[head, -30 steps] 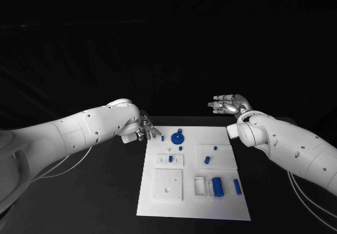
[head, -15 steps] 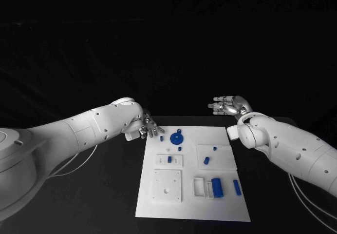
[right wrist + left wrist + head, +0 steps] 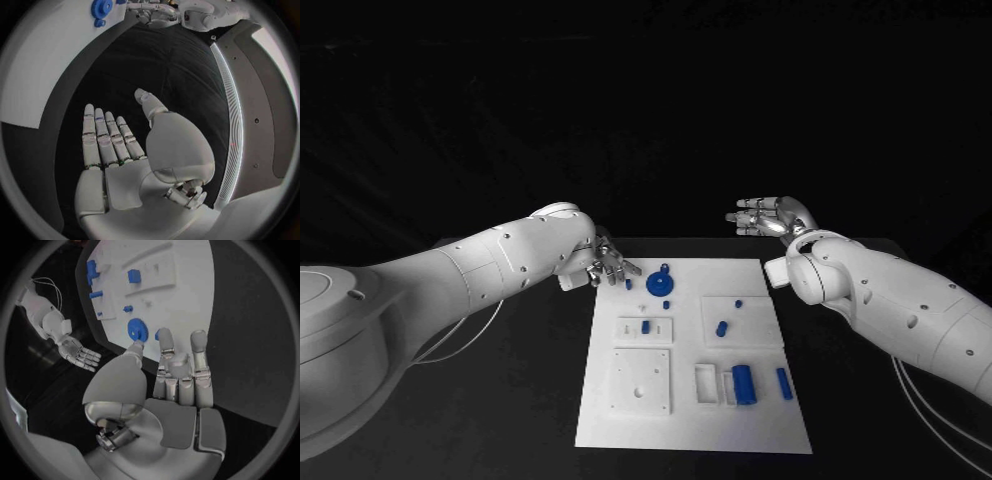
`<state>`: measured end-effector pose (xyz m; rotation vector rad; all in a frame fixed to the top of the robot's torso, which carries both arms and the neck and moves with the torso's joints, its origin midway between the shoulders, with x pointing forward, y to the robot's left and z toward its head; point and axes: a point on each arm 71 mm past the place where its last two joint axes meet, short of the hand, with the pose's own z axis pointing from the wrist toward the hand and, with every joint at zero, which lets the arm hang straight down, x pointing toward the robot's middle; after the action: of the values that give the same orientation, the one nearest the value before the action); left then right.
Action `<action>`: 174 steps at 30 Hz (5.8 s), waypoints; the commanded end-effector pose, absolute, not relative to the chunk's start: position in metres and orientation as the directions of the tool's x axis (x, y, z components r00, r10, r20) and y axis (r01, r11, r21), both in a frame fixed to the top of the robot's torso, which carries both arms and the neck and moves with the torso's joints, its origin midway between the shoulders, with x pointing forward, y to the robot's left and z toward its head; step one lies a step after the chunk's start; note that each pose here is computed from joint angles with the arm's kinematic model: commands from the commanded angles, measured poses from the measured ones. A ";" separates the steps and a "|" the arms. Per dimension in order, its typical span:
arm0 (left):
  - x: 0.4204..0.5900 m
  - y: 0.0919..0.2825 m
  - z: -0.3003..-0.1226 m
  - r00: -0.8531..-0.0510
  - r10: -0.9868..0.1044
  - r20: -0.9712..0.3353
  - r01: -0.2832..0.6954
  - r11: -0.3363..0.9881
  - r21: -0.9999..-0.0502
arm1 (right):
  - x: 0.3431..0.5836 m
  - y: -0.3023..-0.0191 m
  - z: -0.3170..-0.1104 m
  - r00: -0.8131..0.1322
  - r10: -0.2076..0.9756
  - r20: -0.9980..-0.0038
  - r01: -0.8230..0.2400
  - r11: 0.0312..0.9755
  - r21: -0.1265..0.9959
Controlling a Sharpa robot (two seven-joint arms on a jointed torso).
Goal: Assemble the parts on the task board
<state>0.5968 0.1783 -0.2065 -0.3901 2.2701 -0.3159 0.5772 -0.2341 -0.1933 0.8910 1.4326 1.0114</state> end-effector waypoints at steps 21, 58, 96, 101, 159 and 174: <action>0.597 0.177 -0.217 -0.665 -0.366 -0.651 -0.166 0.922 -0.349 | 0.577 -0.233 -0.192 -0.112 0.930 -0.350 -0.028 0.349 0.937; 0.597 0.178 -0.222 -0.647 -0.435 -0.626 -0.206 0.890 -0.407 | 0.578 -0.231 -0.193 -0.126 0.929 -0.348 -0.015 0.349 0.937; 0.508 0.179 -0.228 -0.514 -0.538 -0.669 -0.192 0.831 -0.521 | 0.577 -0.253 -0.196 -0.094 0.927 -0.364 0.006 0.366 0.931; 0.500 0.176 -0.235 -0.508 -0.528 -0.680 -0.180 0.838 -0.516 | 0.577 -0.252 -0.198 -0.095 0.927 -0.364 0.008 0.366 0.931; 0.484 0.164 -0.262 -0.572 -0.373 -0.730 -0.079 0.912 -0.404 | 0.575 -0.252 -0.202 -0.101 0.927 -0.361 0.012 0.364 0.931; 0.484 0.163 -0.262 -0.579 -0.363 -0.730 -0.076 0.916 -0.395 | 0.575 -0.253 -0.202 -0.102 0.927 -0.362 0.013 0.365 0.931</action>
<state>0.4852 0.1646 -0.2603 -0.3322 2.1448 -0.4130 0.5755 -0.2541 -0.2022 0.9161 1.4485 0.9669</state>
